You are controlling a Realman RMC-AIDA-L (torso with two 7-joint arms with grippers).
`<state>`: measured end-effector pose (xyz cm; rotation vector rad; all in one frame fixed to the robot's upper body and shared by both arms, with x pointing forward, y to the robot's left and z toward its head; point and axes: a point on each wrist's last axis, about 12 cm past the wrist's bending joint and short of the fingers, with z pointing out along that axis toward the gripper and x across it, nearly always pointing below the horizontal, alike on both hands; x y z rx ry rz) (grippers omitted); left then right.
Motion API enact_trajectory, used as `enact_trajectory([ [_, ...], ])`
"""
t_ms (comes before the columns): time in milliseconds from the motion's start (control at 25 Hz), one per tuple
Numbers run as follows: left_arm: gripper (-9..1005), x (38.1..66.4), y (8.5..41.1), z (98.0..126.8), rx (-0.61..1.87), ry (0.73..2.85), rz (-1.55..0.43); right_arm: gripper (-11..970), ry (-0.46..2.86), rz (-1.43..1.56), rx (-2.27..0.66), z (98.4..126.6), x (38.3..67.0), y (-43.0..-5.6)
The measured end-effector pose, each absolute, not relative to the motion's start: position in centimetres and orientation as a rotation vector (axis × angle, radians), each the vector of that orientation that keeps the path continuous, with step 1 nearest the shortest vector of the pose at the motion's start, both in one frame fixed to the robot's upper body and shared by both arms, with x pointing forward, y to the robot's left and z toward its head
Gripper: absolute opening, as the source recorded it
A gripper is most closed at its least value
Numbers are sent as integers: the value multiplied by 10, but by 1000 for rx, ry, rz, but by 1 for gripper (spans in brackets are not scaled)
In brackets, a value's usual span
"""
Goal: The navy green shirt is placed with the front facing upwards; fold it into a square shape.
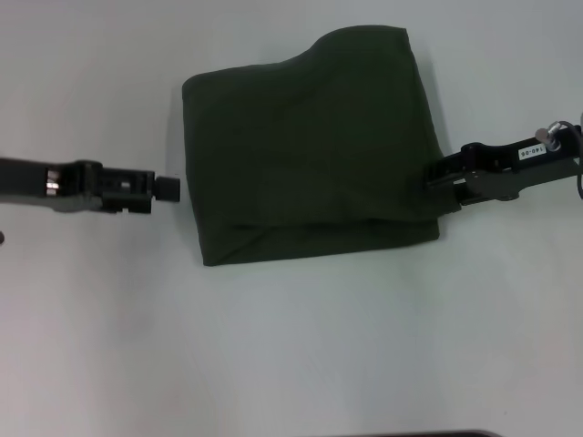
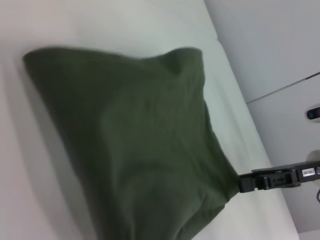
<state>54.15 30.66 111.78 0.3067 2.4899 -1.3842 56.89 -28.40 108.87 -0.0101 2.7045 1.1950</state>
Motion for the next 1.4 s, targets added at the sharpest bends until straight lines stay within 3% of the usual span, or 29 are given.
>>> enact_trajectory([
  [560, 876, 537, 260, 1073, 235, 2593, -1359, 555, 2703, 1194, -13, 1091, 569, -287],
  [1400, 876, 549, 243, 1068, 237, 2656, -1247, 555, 2694, 1200, -11, 1093, 571, -288],
])
